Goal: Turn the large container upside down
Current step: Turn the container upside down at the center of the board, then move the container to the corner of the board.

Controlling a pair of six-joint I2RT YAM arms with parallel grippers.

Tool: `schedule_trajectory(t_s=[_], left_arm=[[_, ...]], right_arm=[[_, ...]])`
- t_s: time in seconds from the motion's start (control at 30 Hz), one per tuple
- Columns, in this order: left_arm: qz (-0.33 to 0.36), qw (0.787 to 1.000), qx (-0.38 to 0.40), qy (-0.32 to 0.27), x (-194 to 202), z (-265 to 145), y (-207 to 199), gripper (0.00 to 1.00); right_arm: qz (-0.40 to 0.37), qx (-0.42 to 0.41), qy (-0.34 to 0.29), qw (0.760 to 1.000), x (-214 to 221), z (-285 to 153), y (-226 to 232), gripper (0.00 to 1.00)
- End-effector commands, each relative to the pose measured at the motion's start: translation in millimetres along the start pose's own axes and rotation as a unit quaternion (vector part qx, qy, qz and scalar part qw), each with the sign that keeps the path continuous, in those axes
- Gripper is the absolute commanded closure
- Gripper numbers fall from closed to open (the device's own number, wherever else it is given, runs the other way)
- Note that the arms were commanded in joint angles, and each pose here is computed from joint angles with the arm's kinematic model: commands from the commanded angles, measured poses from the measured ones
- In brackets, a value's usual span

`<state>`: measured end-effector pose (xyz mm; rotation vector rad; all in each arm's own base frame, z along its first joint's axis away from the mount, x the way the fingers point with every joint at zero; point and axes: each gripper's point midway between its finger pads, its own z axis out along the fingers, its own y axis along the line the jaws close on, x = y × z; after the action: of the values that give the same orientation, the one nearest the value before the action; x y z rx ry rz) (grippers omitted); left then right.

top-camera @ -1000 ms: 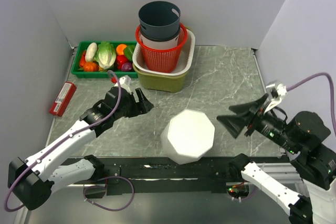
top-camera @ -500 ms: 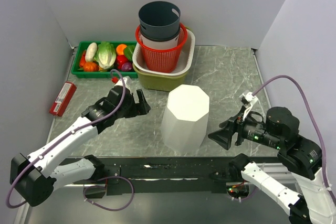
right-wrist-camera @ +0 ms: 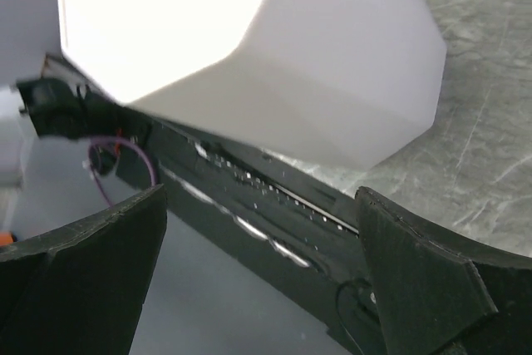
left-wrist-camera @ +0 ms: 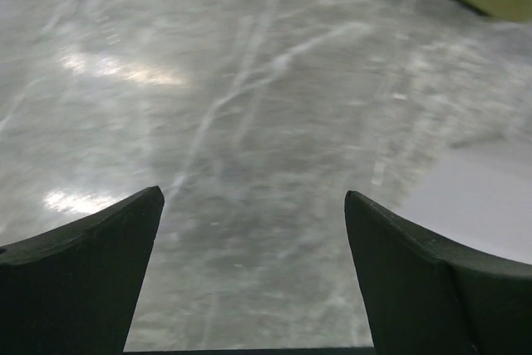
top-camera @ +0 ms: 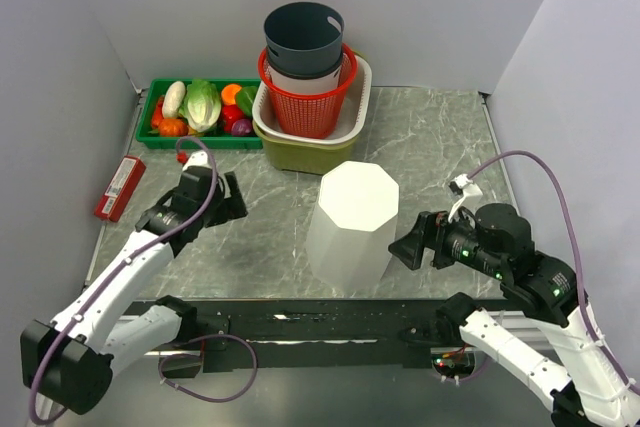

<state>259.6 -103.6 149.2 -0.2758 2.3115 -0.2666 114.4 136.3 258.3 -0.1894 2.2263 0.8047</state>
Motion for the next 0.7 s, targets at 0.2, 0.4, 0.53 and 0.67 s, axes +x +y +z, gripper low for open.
schedule_trajectory(t_s=[0.2, 0.4, 0.53, 0.67], left_arm=[[0.008, 0.999, -0.041, -0.026, -21.2, 3.4, 25.6, 0.04], [0.032, 0.997, -0.03, -0.06, -33.1, -0.4, 24.6, 0.04], [0.032, 0.997, -0.032, -0.063, -33.5, 2.9, 25.0, 0.04], [0.029, 0.997, -0.057, -0.053, -32.2, 6.8, 32.5, 0.04]], right_arm=[[0.05, 0.039, -0.044, 0.997, -16.2, 15.0, -3.9, 0.0], [0.044, 0.047, -0.043, 0.997, -14.6, 29.4, 11.1, 0.01], [0.017, 0.068, -0.055, 0.996, -8.1, 39.8, 35.4, 0.0], [0.043, 0.097, -0.096, 0.99, -7.8, 47.3, 61.8, 0.0]])
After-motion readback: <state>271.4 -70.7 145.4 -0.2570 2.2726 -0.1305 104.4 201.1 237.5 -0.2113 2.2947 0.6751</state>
